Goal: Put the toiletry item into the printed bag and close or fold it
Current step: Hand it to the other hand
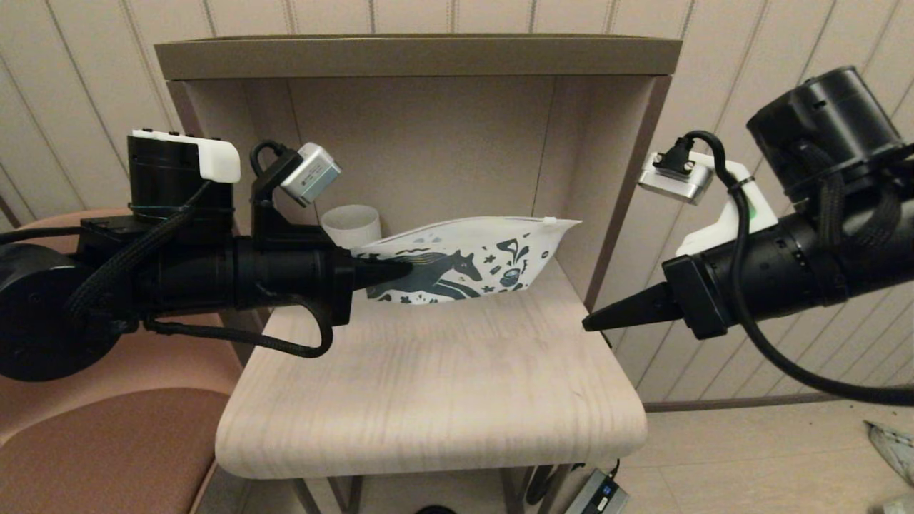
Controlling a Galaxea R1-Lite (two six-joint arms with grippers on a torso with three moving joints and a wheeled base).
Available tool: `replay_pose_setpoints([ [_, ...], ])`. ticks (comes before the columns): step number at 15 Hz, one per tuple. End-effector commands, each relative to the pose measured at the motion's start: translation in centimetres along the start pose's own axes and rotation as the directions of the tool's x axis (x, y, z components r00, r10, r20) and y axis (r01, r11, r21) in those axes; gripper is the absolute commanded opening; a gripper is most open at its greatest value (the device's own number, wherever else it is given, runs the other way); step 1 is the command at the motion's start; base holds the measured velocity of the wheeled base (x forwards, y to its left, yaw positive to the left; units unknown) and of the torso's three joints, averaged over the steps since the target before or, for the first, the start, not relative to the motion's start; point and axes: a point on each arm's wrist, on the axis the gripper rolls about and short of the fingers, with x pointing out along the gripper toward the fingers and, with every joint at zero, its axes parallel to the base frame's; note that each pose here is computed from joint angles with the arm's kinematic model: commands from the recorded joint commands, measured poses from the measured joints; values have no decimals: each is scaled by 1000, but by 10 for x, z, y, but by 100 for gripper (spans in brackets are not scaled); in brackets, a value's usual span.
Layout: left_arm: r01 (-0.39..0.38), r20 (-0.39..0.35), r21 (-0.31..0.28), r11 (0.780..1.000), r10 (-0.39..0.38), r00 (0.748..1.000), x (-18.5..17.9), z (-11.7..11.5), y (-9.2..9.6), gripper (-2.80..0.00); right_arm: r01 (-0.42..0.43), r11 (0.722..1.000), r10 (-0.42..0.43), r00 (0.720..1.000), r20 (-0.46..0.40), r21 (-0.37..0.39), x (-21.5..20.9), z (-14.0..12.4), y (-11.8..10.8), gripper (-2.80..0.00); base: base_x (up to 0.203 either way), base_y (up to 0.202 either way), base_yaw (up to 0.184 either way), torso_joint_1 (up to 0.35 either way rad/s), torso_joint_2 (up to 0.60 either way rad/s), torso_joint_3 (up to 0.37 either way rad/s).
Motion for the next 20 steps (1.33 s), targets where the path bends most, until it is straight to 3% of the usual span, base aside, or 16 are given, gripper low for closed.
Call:
replay_pose_setpoints([
  [1,3,1,1,1000,-3,1000,0,0,0,-280,0,1000,0,1000,2,5,3,-4,-4,-280,0,0,0,0,0,0],
  [4,1,1,1,1000,-1,1000,0,-1,0,-280,7,1000,-7,999,35,-16,3,-8,-5,-280,0,0,0,0,0,0],
  [5,2,0,2,1000,-2,1000,0,-1,-1,-280,21,999,-19,998,54,-44,3,-9,-5,0,0,0,0,0,0,0],
  [6,3,0,2,1000,-3,1000,-1,-1,-1,-280,37,996,-30,996,81,-84,4,-7,-5,0,0,0,0,0,0,0],
  [7,4,-1,1,1000,-4,1000,-2,-1,-2,-280,42,995,-34,996,87,-95,7,-8,-8,-280,0,0,0,0,0,0],
  [10,19,-5,-6,1000,-19,1000,-3,-2,-3,-280,81,990,-66,990,123,-117,4,-7,-18,-280,0,0,0,0,0,0],
  [12,119,-5,-22,993,-119,993,-3,-2,-5,-280,115,979,-92,986,140,-171,-2,-6,-26,-280,0,0,0,0,0,0],
  [16,168,-17,-50,985,-169,986,-7,0,-8,-280,101,978,-80,990,119,-180,-2,-16,-22,-280,0,0,0,0,0,0],
  [18,228,-11,-62,972,-229,973,-9,1,-11,-280,88,976,-69,992,102,-200,1,-19,-20,-280,0,0,0,0,0,0],
  [19,243,-14,-76,967,-244,970,-10,1,-12,-280,86,977,-69,993,92,-196,3,-22,-21,0,0,0,0,0,0,0],
  [20,244,-16,-77,967,-246,969,-10,1,-12,-280,85,976,-67,993,92,-200,3,-22,-21,0,0,0,0,0,0,0],
])
